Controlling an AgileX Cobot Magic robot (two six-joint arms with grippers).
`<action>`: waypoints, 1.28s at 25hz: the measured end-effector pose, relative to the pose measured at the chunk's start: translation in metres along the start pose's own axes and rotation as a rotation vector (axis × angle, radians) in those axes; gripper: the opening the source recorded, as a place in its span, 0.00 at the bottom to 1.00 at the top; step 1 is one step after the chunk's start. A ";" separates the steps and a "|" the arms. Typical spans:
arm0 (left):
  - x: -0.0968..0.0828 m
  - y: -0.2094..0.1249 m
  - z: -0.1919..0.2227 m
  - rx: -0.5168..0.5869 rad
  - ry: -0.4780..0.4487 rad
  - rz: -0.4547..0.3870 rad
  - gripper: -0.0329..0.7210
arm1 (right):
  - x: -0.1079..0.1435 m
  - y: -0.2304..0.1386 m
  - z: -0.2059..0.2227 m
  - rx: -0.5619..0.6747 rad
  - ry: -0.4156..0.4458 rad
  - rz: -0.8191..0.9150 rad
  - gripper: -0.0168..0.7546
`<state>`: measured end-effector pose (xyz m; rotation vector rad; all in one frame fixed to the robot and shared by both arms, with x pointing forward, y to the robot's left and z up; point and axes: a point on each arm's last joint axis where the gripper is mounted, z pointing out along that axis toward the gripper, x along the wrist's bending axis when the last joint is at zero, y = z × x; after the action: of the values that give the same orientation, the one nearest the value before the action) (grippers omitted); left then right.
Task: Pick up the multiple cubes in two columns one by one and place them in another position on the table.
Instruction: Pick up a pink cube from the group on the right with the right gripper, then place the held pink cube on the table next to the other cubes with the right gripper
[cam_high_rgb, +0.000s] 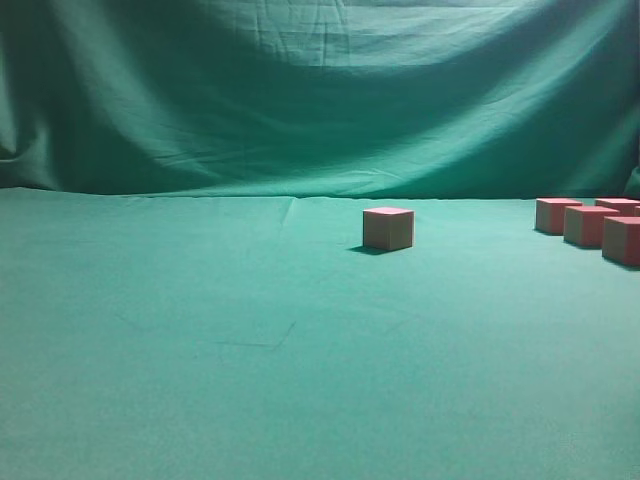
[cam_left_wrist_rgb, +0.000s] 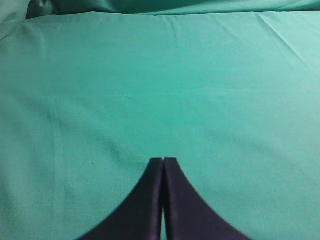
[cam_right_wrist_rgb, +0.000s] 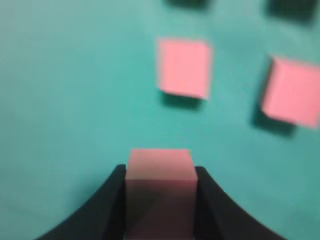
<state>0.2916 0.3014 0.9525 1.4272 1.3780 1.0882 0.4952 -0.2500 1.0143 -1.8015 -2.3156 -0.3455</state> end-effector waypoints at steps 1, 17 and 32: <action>0.000 0.000 0.000 0.000 0.000 0.000 0.04 | 0.010 0.007 -0.009 -0.038 0.010 -0.061 0.37; 0.000 0.000 0.000 0.000 0.000 0.000 0.04 | 0.168 0.113 -0.018 -0.173 -0.109 -0.754 0.37; 0.000 0.000 0.000 0.000 0.000 0.000 0.04 | 0.195 0.162 0.070 -0.107 -0.168 -1.182 0.37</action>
<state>0.2916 0.3014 0.9525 1.4272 1.3780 1.0882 0.6046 -0.0106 1.0141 -0.2682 -3.2576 -0.4616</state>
